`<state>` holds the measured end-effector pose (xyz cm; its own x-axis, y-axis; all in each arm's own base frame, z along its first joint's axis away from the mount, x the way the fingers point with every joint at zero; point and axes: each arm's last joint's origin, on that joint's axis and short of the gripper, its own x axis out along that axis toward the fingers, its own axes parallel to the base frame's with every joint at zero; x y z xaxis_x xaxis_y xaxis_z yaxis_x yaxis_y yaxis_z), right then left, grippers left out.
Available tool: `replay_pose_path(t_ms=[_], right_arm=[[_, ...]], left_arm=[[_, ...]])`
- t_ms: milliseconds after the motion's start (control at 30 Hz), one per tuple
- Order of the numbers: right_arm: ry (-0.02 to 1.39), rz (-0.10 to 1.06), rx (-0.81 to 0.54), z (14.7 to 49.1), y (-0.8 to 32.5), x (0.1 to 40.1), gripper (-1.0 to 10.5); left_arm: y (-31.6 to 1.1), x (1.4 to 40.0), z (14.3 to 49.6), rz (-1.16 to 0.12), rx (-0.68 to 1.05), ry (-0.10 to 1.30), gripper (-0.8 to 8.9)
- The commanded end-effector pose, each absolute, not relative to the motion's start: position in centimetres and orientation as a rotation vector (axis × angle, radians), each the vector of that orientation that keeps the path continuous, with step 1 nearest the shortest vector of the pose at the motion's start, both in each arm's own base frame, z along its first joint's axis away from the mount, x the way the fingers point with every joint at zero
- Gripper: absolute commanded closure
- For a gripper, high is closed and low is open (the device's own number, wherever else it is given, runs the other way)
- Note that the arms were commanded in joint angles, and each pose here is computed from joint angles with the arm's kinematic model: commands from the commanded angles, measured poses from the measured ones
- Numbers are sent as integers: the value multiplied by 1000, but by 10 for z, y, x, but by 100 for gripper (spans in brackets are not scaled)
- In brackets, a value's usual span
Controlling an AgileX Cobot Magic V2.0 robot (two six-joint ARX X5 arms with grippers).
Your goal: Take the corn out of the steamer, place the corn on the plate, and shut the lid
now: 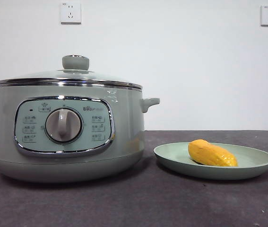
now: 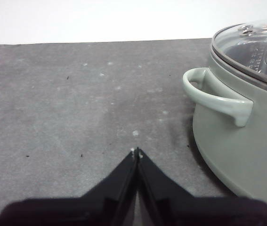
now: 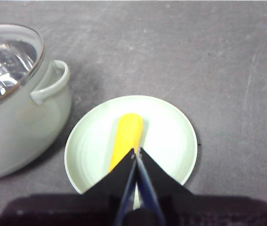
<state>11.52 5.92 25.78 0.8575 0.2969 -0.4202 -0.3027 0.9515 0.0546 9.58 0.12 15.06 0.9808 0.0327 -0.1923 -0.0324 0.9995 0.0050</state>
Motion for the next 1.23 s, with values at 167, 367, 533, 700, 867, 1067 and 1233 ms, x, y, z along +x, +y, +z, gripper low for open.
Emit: replay_pose_path(t_ms=[167,367,533,700,867,1067,1233], right_arm=[[344,268,-90,252,44,107,943],[108,296,-33,224,25,102,943],[53,223,-25,197,15,96,943],[56,193,-24,175,12,95,943],[100,192,-16,155,12,96,943],[170,193,-14,149,12,95,943],[175,189,2,148,12,95,943]], left_arm=[[1,96,146,32,-2,204,816],[1,96,146,32,-2,204,816],[1,96,146,32,-2,204,816],[1,96,146,32,-2,204,816],[1,96,146,32,-2,204,816],[1,96,146,32,-2,204,816],[1,96,146,32,-2,204,816]])
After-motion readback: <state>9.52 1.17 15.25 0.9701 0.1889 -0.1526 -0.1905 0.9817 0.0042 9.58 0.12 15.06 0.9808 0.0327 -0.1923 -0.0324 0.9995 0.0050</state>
